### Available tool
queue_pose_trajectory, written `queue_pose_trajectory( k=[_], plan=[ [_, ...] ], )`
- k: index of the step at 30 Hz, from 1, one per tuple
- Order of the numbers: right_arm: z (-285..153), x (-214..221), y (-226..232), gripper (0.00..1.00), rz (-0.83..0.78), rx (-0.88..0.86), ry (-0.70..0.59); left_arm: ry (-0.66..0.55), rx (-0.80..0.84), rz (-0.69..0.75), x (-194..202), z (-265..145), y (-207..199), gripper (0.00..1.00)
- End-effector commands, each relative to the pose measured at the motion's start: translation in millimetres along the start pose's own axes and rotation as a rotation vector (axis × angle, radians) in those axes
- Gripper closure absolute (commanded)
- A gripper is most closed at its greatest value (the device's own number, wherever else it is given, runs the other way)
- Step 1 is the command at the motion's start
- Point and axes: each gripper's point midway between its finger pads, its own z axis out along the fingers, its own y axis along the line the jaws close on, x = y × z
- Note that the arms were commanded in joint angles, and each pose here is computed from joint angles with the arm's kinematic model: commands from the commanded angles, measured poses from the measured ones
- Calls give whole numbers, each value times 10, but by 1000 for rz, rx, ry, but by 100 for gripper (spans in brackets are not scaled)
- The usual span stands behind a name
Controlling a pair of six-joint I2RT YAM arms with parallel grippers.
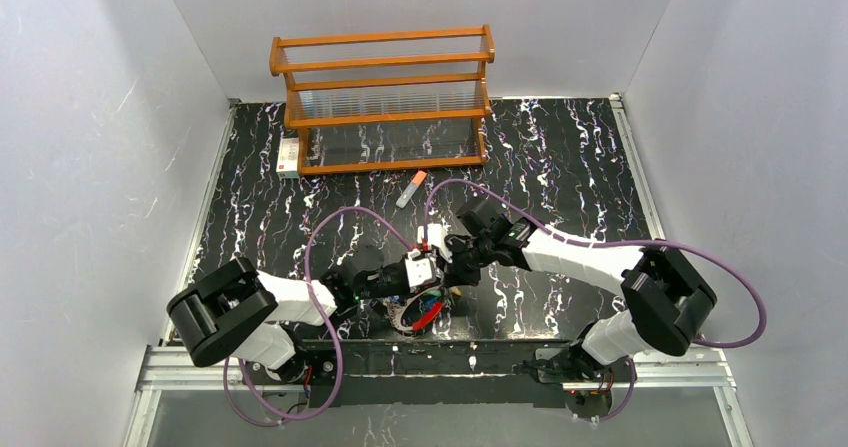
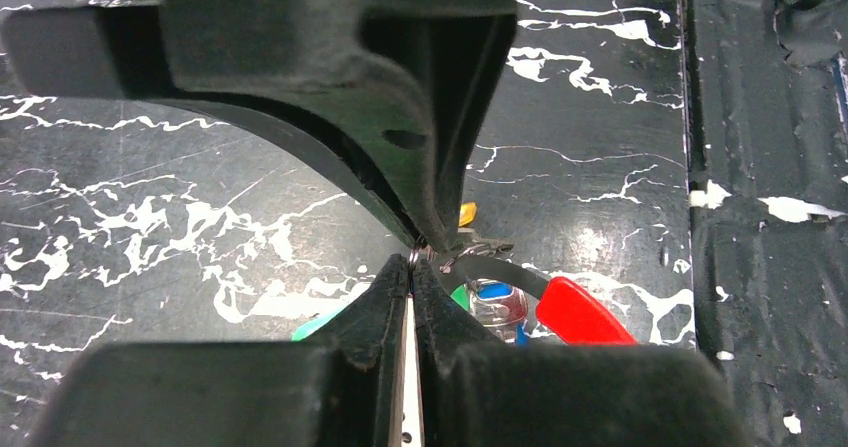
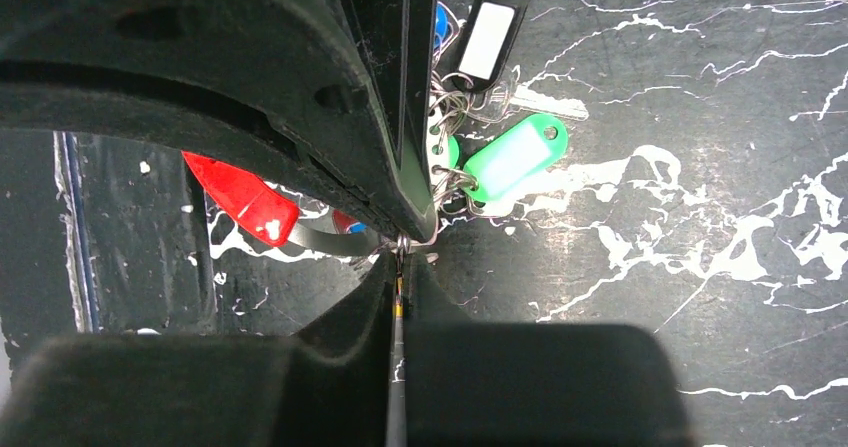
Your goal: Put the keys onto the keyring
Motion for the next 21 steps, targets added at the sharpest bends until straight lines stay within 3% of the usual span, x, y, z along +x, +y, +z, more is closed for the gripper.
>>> queue_pose_trajectory(
  k=[1, 4, 6, 8, 15, 21],
  plan=[
    [-115, -403, -75, 79, -88, 60, -148, -6, -70, -7, -59, -66, 79, 100],
    [-205, -452, -147, 50, -75, 105, -210, -45, -149, -60, -143, -148, 166, 100],
    [-281, -513, -165, 41, -77, 119, -269, -87, -196, -98, -213, -206, 210, 100],
    [-374, -601, -181, 37, -74, 123, -345, -146, -236, -134, -297, -270, 242, 100],
    [-601, -768, -71, 43, -68, 18, -535, -417, -313, -183, -696, -543, 286, 100],
    [-566, -838, 26, 61, -67, -79, -565, -468, -264, -138, -857, -528, 232, 100]
  ],
)
